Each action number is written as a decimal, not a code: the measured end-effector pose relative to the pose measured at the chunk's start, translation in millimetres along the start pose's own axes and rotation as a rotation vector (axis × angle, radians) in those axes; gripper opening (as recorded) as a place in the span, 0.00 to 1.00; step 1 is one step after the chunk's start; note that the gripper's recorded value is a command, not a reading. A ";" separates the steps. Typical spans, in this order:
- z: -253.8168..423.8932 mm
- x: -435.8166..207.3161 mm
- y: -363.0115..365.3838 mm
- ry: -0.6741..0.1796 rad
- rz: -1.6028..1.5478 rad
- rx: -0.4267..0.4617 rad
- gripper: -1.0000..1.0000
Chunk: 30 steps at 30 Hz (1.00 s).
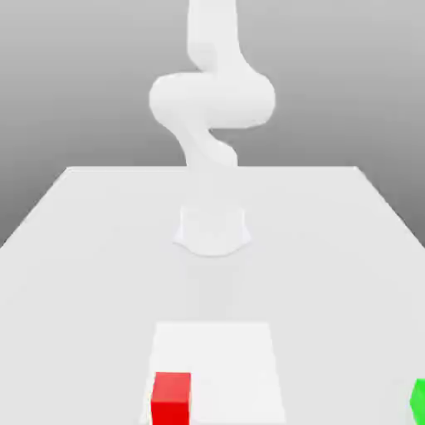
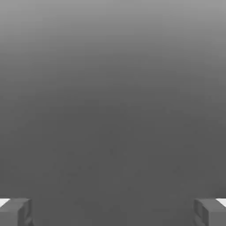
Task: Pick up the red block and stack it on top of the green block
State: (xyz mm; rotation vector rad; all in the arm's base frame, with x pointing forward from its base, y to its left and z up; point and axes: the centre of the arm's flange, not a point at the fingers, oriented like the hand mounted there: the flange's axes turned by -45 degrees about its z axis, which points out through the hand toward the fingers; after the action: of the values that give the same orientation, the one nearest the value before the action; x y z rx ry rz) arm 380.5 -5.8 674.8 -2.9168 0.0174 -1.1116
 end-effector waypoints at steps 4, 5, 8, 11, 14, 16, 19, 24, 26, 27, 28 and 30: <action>81.1 -7.3 9.6 -0.118 0.006 0.016 0.50; 100.4 -11.1 11.8 -0.147 0.008 0.019 0.50; 156.8 -26.7 18.0 -0.232 0.012 0.025 0.50; 210.5 -48.7 24.1 -0.316 0.016 0.026 0.50; 260.9 -76.7 30.2 -0.400 0.019 0.023 0.50; 292.3 -98.4 34.4 -0.457 0.021 0.018 0.50; 335.6 -135.1 42.3 -0.540 0.024 0.007 0.50; 396.2 -205.4 54.7 -0.679 0.020 -0.020 0.50; 416.8 -230.6 58.5 -0.715 0.018 -0.029 0.50; 426.9 -240.4 59.3 -0.721 0.017 -0.030 0.50; 436.9 -249.7 59.9 -0.724 0.016 -0.031 0.50; 456.3 -268.5 60.8 -0.727 0.016 -0.032 0.50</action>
State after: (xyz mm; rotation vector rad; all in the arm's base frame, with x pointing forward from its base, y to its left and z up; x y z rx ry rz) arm 483.6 -55.1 154.3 -3.1417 0.0461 -0.0012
